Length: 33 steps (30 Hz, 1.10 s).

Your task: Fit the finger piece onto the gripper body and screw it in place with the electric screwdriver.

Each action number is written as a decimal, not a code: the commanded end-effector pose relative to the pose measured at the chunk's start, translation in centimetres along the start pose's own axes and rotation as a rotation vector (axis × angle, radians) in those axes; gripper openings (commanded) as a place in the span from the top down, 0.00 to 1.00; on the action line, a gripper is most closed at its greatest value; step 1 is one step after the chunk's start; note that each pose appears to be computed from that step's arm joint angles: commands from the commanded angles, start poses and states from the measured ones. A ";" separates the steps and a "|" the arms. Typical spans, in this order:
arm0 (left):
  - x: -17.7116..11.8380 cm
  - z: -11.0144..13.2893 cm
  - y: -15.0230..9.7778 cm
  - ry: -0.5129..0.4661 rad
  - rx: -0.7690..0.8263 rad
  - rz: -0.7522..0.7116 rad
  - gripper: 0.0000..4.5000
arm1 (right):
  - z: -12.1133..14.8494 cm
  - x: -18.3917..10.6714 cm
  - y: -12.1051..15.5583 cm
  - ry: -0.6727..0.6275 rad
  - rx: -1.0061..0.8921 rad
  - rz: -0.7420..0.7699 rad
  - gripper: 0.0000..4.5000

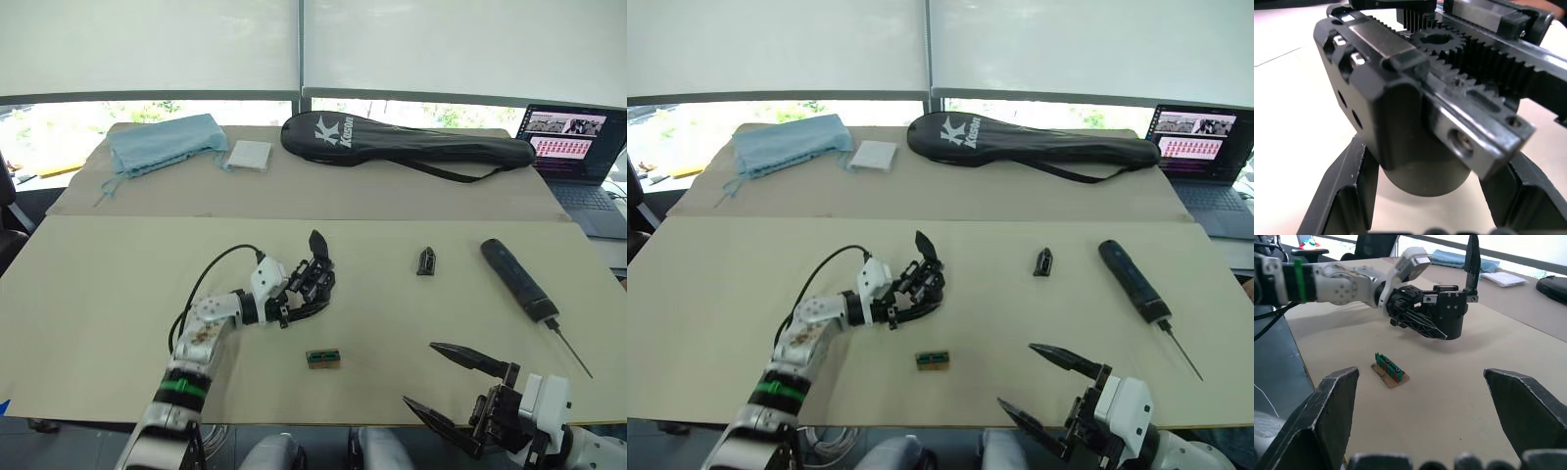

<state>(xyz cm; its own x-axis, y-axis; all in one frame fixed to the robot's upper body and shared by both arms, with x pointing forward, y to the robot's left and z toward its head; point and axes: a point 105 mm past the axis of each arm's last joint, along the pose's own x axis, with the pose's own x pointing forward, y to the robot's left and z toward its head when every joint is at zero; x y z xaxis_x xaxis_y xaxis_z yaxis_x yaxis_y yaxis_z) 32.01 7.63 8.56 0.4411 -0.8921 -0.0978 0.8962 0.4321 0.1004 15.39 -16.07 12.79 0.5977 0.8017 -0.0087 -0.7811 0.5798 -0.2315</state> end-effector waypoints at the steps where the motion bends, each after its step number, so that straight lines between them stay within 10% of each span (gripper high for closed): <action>1: 0.3 2.1 -0.2 -0.032 0.040 0.118 0.49 | 1.3 0.2 0.2 -0.042 -0.043 0.013 0.00; 24: 0.7 -1.2 -1.8 0.100 0.019 0.153 0.49 | 1.2 0.6 0.4 -0.048 -0.036 0.048 0.00; 27: 0.5 -1.1 -1.2 0.102 0.027 0.165 0.06 | 1.2 0.7 0.3 -0.049 -0.038 0.049 0.00; 33: -1.7 -1.2 -0.5 0.120 0.045 0.045 0.01 | 1.1 0.7 0.1 -0.051 -0.042 0.047 0.00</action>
<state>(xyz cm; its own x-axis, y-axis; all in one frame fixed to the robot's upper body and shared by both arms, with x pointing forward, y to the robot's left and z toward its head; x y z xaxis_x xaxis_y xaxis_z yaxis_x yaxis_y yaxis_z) 30.63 8.17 6.77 0.5056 -0.8324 -0.2267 0.8627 0.4856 0.1413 15.67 -15.49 13.13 0.5634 0.8262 0.0057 -0.7993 0.5468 -0.2493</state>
